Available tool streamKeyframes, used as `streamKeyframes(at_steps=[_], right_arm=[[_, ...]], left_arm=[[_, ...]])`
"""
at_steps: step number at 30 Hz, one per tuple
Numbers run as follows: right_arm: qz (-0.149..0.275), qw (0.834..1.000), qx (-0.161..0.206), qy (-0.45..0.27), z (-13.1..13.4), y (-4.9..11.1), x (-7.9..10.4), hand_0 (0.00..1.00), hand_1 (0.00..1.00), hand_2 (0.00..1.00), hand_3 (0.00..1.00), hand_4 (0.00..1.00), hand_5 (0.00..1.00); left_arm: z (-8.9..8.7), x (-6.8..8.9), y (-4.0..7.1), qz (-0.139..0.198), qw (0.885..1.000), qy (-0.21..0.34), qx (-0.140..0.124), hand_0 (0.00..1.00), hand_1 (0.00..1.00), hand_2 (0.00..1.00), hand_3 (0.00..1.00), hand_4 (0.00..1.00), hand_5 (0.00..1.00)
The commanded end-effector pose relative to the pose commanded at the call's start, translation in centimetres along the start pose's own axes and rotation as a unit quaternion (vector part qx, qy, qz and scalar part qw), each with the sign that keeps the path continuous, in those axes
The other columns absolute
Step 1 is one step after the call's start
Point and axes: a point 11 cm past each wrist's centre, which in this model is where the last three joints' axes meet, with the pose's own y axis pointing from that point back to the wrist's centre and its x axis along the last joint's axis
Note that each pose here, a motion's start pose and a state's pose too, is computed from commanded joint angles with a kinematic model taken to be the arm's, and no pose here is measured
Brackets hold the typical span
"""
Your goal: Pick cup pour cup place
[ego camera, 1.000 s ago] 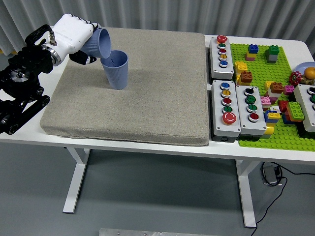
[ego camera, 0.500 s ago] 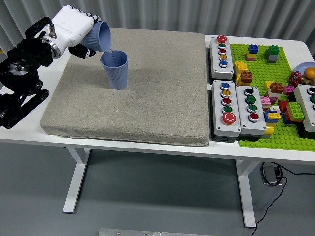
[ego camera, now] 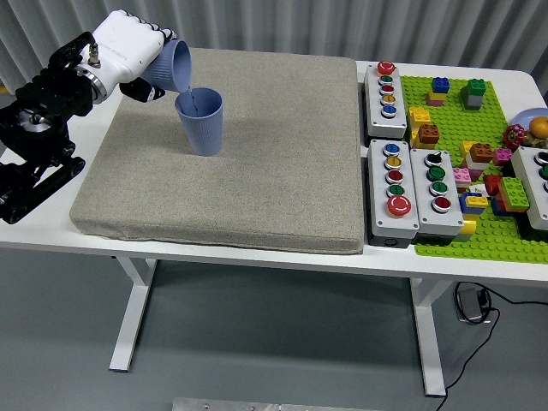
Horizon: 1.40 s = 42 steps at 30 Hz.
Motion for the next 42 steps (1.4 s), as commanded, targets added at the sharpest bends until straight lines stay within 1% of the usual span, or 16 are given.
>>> streamKeyframes(at_steps=[8,15,33,35,36,37,39,42], right_arm=[[0.000,1.000,0.000,0.000,0.0,0.0,0.0,0.675,0.605,0.570,0.605,0.002,0.232],[0.000,1.000,-0.001,-0.001,0.1,0.0,0.0,0.675,0.604,0.570,0.605,0.002,0.232],[0.001,1.000,-0.003,0.001,0.2,0.0,0.0,0.675,0.604,0.569,0.605,0.002,0.235],[0.001,1.000,-0.004,0.001,0.4,-0.1,0.0,0.675,0.604,0.569,0.605,0.002,0.235],[0.001,1.000,-0.005,0.001,0.4,-0.1,0.1,0.675,0.604,0.569,0.605,0.002,0.235],[0.001,1.000,-0.005,0.002,0.5,-0.1,0.1,0.675,0.604,0.570,0.605,0.002,0.235],[0.001,1.000,-0.006,0.004,0.6,-0.1,0.1,0.675,0.604,0.570,0.605,0.002,0.235],[0.002,1.000,-0.008,0.004,0.8,-0.1,0.1,0.675,0.604,0.570,0.605,0.002,0.235]], left_arm=[[0.1,0.1,0.0,-0.003,1.000,-0.019,-0.005,0.523,0.518,0.553,0.561,0.725,0.112],[-0.1,-0.4,0.1,-0.007,1.000,-0.017,0.000,0.524,0.518,0.553,0.561,0.724,0.112],[0.3,-0.3,0.2,-0.003,1.000,-0.014,-0.006,0.525,0.518,0.552,0.561,0.718,0.120],[0.3,-0.4,0.4,0.007,1.000,-0.006,-0.008,0.525,0.518,0.552,0.561,0.718,0.120],[0.3,-0.3,0.4,0.021,1.000,0.001,-0.010,0.525,0.518,0.552,0.561,0.718,0.120],[0.3,-0.4,0.5,0.025,1.000,0.006,-0.011,0.508,0.503,0.542,0.559,0.725,0.131],[-0.1,-0.7,0.7,0.045,0.997,0.055,-0.008,0.508,0.503,0.542,0.559,0.725,0.131],[-1.1,-0.9,1.2,0.077,0.986,0.144,0.009,0.508,0.503,0.542,0.559,0.725,0.131]])
